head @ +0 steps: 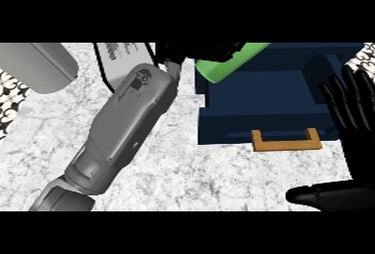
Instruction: Pick up the cup, place it into the drawer and close the drawer
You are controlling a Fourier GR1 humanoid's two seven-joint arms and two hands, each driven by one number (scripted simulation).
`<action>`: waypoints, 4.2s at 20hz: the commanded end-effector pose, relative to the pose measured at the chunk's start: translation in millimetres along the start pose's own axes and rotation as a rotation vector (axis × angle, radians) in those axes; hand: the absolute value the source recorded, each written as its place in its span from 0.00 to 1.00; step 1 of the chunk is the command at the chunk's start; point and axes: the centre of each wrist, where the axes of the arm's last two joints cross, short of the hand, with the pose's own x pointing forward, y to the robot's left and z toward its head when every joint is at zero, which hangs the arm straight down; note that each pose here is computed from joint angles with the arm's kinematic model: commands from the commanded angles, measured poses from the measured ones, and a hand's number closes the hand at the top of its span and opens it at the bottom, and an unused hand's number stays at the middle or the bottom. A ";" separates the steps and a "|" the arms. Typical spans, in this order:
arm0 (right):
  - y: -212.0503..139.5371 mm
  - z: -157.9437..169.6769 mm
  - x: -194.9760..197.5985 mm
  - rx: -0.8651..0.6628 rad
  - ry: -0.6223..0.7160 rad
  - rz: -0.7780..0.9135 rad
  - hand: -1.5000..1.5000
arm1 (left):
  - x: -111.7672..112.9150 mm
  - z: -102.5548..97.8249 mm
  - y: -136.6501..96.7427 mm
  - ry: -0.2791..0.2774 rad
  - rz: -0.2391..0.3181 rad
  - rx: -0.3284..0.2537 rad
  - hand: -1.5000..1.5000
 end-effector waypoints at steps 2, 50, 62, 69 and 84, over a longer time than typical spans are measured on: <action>18.0 -10.7 -3.6 0.010 -0.012 0.002 0.00 | -7.1 -3.9 -19.7 0.041 -0.042 0.025 1.00; -24.9 6.1 13.5 0.246 0.009 0.128 1.00 | -20.3 15.0 -0.6 0.018 0.125 0.047 0.00; -16.6 19.0 9.2 0.288 0.121 0.308 1.00 | -10.3 101.1 124.8 0.084 0.122 0.157 0.00; -1.8 2.9 -15.7 0.381 0.121 0.527 1.00 | -11.2 145.3 163.7 0.076 0.157 0.185 0.00; 27.6 -12.4 -139.8 0.536 0.197 0.883 0.00 | 0.1 220.0 235.6 0.092 0.160 0.172 0.00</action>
